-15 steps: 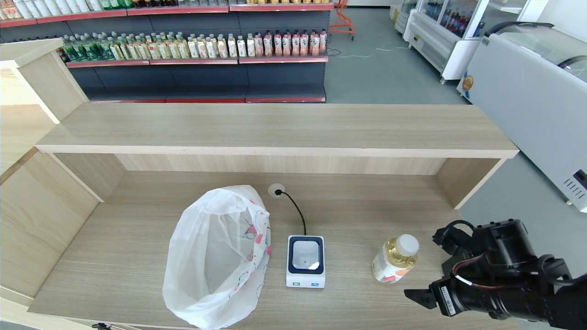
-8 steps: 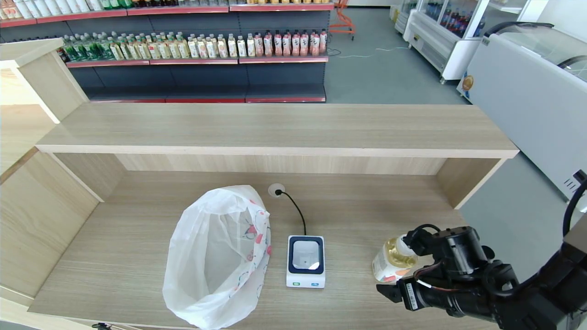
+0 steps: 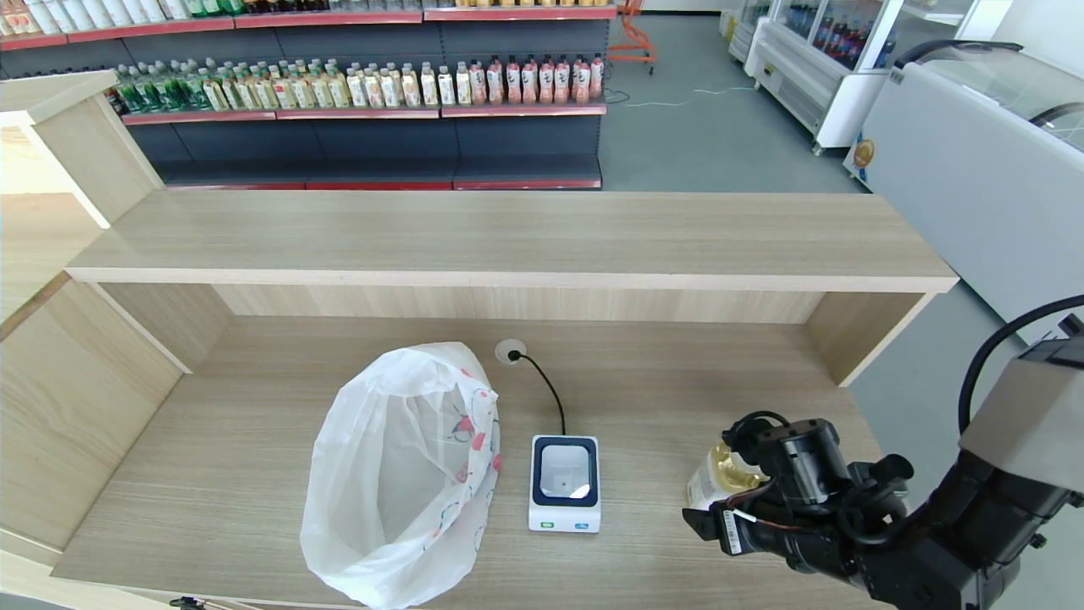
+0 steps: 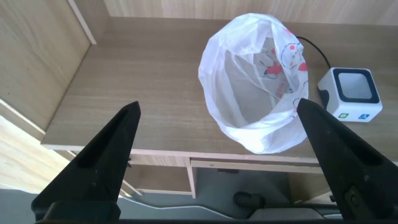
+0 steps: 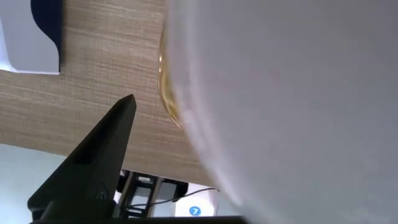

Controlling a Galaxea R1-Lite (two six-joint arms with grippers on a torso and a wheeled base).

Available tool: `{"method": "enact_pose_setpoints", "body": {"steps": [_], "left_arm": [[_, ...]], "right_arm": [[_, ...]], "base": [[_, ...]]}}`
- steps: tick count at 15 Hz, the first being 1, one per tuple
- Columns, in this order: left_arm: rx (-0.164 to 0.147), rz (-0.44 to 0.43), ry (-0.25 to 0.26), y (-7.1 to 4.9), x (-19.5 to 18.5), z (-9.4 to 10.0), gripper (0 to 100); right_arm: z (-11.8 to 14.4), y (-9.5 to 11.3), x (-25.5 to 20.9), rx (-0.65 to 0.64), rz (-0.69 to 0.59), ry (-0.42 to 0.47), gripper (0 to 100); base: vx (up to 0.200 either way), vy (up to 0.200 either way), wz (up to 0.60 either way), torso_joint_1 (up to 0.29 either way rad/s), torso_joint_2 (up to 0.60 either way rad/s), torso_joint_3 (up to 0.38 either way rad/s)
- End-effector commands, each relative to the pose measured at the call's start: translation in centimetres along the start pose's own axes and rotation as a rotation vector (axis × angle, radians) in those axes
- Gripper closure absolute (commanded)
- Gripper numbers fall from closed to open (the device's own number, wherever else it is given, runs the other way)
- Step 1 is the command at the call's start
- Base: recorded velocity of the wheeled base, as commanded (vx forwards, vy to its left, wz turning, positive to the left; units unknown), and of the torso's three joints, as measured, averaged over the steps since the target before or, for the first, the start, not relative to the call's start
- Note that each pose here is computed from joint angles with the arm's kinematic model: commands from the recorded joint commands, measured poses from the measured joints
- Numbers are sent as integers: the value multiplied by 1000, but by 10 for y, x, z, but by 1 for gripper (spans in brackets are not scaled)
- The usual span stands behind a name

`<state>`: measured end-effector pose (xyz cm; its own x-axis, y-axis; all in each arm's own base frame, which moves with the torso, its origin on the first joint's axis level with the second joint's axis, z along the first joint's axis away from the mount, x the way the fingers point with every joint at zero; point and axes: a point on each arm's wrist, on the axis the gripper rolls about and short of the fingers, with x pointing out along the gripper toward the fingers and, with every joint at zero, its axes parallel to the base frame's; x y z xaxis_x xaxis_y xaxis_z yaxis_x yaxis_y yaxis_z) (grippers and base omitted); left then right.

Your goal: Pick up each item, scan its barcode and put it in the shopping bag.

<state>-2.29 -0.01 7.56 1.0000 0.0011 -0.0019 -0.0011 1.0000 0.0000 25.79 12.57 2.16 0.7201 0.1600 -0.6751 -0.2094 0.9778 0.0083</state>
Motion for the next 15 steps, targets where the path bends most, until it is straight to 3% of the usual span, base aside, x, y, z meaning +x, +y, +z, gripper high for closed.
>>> {"method": "enact_pose_setpoints", "body": {"steps": [1, 7, 15], "left_arm": [[0, 0, 0, 0, 0, 0, 0], [0, 0, 0, 0, 0, 0, 0], [0, 0, 0, 0, 0, 0, 0]], "right_arm": [[4, 14, 8, 9, 32, -18, 0], [9, 24, 26, 1, -91, -60, 0], [33, 37, 37, 92, -53, -175, 0]], "base": [[0, 0, 0, 0, 0, 0], [0, 0, 0, 0, 0, 0], [0, 0, 0, 0, 0, 0]]}}
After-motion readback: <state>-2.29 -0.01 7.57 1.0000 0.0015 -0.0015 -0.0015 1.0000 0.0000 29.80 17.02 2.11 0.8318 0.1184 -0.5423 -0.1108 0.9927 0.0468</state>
